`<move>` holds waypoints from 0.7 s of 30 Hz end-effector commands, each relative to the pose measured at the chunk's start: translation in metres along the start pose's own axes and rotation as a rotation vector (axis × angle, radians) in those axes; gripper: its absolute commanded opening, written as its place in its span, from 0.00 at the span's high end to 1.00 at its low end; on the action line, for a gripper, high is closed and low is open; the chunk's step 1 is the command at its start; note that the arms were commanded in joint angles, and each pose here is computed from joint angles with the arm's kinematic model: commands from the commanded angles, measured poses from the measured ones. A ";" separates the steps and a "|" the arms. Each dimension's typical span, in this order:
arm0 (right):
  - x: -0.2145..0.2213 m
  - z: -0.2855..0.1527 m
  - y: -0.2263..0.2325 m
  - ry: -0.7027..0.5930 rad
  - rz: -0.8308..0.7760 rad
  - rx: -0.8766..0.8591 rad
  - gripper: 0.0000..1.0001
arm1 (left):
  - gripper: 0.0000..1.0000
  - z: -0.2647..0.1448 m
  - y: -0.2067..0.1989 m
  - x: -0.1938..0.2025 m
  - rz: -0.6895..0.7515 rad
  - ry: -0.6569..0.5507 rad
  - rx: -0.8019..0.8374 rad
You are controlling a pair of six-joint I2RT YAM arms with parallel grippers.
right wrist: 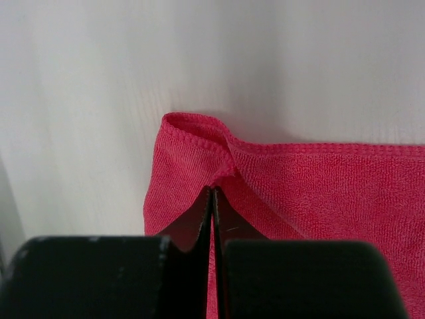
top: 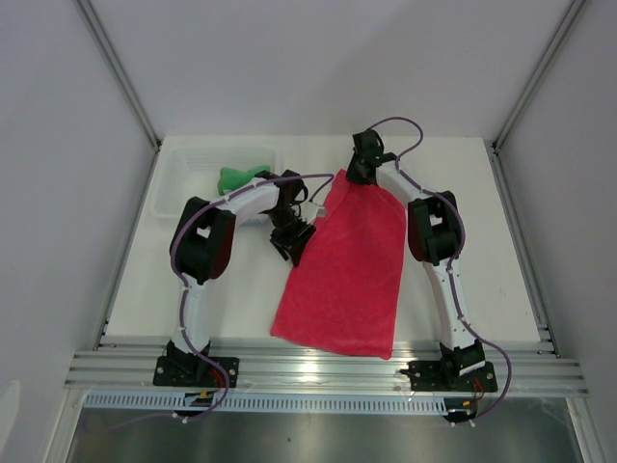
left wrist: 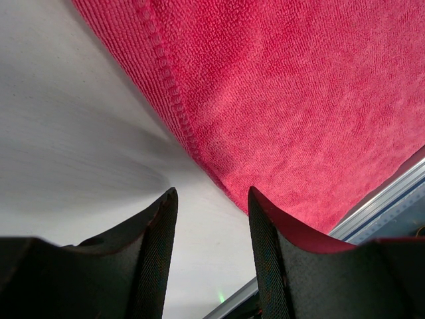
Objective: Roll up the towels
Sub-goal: Flatten the towel
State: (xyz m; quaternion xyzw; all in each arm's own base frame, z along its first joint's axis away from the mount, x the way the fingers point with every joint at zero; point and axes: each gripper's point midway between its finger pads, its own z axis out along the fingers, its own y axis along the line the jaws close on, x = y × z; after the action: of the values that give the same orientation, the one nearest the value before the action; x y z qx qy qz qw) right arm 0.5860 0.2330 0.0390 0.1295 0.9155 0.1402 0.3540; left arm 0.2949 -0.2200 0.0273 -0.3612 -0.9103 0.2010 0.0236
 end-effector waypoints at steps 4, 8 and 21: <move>-0.026 -0.012 0.013 -0.065 -0.017 -0.025 1.00 | 0.50 -0.004 -0.005 -0.003 -0.008 -0.018 0.032; -0.051 -0.033 0.035 -0.141 -0.029 -0.087 1.00 | 0.50 -0.006 -0.005 -0.004 -0.012 -0.021 0.034; -0.052 -0.032 0.067 -0.166 -0.010 -0.196 1.00 | 0.50 -0.007 -0.006 -0.004 -0.002 -0.023 0.032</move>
State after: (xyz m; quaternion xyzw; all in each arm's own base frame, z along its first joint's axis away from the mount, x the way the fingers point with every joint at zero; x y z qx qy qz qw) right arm 0.5982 0.2520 0.0574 0.1099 0.8985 0.1732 0.3881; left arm 0.2932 -0.2220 0.0283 -0.3606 -0.9088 0.2084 0.0254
